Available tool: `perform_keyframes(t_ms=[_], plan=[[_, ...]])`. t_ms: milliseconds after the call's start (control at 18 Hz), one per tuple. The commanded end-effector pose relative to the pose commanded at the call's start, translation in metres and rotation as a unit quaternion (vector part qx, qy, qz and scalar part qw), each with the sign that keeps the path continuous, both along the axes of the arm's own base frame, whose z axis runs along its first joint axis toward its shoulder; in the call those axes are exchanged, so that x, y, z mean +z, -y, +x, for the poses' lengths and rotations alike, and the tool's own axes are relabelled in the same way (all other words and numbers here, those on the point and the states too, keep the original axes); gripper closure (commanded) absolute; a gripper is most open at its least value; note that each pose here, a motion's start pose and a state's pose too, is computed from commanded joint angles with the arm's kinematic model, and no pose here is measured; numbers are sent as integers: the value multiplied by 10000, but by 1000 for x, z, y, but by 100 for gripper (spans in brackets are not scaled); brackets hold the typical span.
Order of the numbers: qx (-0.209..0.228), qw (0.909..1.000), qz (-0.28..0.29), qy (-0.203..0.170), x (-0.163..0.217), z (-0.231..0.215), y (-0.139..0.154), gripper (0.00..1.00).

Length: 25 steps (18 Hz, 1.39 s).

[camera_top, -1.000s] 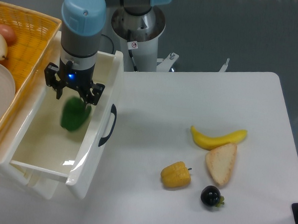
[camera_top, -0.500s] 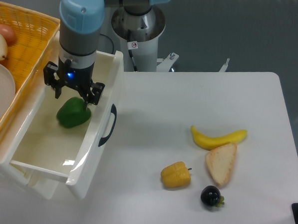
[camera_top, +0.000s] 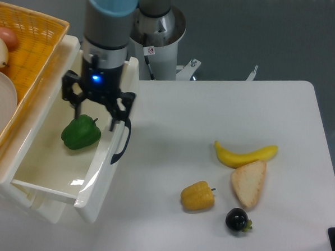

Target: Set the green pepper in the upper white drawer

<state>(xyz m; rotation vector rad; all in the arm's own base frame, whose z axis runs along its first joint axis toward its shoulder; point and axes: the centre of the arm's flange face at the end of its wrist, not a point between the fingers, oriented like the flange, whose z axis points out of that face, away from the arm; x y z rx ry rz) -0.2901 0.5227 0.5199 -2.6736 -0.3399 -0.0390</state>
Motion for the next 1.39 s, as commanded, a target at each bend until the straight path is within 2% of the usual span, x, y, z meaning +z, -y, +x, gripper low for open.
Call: perform_keyframes(t_ms=[278, 444, 611, 722, 889, 1056, 1389], plan=[[-21, 9993, -43, -358, -5, -58, 30, 0], [-38, 9960, -507, -737, -20, -88, 48, 0], [-243, 9923, -877, -839, -49, -121, 58, 0], [-533, 9834, -1360, -1076, -66, -137, 64, 0], [-1153, 9646, -2014, -1256, -99, -161, 73, 0], [-1749, 9511, -2204, -1278, -116, -181, 86, 0], [-2448, 9344, -2370, -1038, -161, -201, 95, 0]])
